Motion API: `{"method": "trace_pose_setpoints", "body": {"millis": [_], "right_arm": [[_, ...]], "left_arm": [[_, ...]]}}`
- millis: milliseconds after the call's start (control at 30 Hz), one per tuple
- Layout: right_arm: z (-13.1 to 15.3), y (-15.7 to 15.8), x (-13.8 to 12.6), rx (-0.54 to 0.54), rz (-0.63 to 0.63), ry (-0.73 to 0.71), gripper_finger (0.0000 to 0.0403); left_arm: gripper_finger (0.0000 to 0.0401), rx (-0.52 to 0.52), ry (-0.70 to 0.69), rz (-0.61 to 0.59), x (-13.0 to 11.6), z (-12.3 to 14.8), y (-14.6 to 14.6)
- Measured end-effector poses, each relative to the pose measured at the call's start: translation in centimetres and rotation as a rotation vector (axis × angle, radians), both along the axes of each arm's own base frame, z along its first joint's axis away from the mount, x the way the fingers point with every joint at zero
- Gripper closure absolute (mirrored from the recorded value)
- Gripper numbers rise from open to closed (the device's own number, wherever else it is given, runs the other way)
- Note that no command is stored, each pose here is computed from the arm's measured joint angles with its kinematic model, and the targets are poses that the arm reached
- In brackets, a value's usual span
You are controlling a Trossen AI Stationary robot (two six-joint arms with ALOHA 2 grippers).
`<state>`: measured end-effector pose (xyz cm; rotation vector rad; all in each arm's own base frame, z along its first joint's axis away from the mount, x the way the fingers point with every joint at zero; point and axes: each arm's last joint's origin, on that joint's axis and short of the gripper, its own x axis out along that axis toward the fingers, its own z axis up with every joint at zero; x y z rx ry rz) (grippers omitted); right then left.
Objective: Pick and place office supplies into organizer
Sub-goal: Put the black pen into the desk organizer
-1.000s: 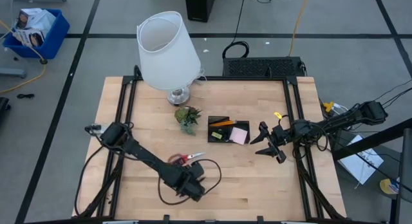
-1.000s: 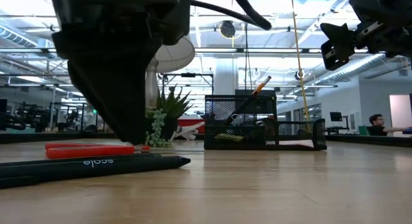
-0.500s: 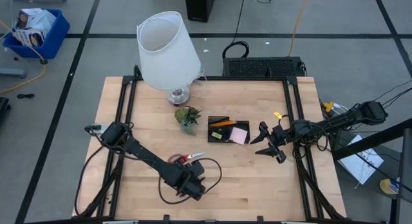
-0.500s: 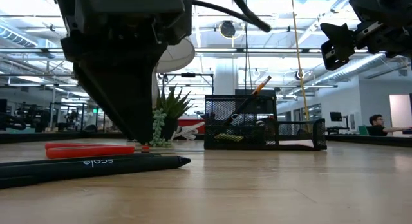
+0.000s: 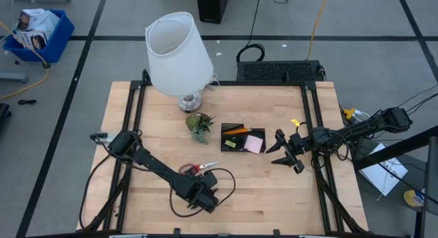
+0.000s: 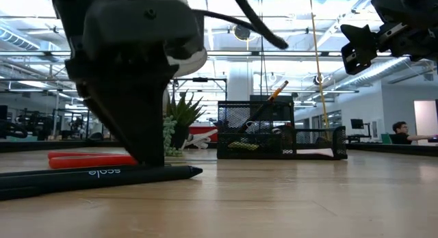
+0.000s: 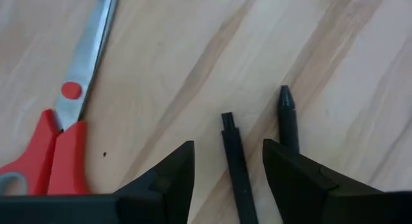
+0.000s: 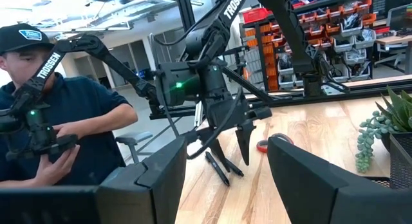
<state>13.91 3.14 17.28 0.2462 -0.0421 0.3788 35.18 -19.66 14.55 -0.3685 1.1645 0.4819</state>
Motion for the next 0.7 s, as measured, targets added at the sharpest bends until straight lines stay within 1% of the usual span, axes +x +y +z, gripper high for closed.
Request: {"method": "trace_pose_setpoints", "body": {"millis": [133, 700], "right_arm": [[0.00, 0.00, 0.00, 0.000, 0.000, 0.000, 0.0191], [0.01, 0.00, 0.00, 0.000, 0.000, 0.000, 0.0191]], "left_arm": [[0.0242, -0.008, 0.016, 0.012, 0.18, -0.74, 0.03], [0.0334, -0.017, 0.009, 0.009, 0.31, -0.77, 0.00]]}}
